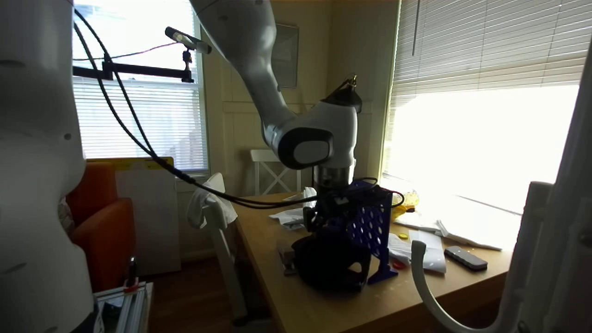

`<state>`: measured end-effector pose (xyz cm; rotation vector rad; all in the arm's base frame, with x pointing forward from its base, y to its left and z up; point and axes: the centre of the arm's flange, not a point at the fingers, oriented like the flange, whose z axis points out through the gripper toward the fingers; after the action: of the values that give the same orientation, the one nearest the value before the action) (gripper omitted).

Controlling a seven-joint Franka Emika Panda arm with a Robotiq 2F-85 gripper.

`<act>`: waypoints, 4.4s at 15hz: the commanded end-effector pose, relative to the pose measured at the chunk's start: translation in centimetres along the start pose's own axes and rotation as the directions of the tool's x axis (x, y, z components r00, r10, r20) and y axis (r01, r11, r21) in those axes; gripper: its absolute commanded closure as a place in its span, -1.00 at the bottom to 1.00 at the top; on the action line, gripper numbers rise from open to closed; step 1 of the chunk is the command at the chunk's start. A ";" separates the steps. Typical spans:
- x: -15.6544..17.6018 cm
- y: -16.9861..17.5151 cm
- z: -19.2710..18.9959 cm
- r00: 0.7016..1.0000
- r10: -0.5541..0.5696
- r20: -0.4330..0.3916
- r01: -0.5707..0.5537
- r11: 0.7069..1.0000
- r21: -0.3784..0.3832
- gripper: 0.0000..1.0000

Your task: Put the hat on the coat hanger

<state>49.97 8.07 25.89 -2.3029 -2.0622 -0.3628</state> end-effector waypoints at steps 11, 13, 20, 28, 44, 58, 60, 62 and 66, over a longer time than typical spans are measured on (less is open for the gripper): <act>-0.6 0.3 1.2 1.000 -0.004 -0.011 0.004 1.000 -0.007 -0.41; -0.7 0.3 1.2 1.000 -0.003 -0.012 0.003 1.000 -0.010 -0.33; -0.5 0.6 0.9 1.000 -0.004 -0.018 0.004 1.000 -0.017 0.61; 0.4 0.5 -1.0 1.000 0.010 -0.029 -0.010 1.000 -0.028 0.89; 4.0 -0.8 -17.6 0.942 0.332 0.056 -0.290 0.884 -0.367 0.89; 7.2 -4.0 -27.5 0.882 0.338 0.328 -0.118 0.833 -0.540 0.67; 7.5 -4.3 -28.3 0.879 0.336 0.337 -0.106 0.828 -0.550 0.67; 7.5 -4.3 -28.3 0.879 0.336 0.339 -0.104 0.828 -0.551 0.67; 6.6 -3.8 -26.6 0.880 0.270 0.391 -0.024 0.847 -0.531 0.93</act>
<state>42.12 10.82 53.85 -3.1656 -2.0063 -0.4779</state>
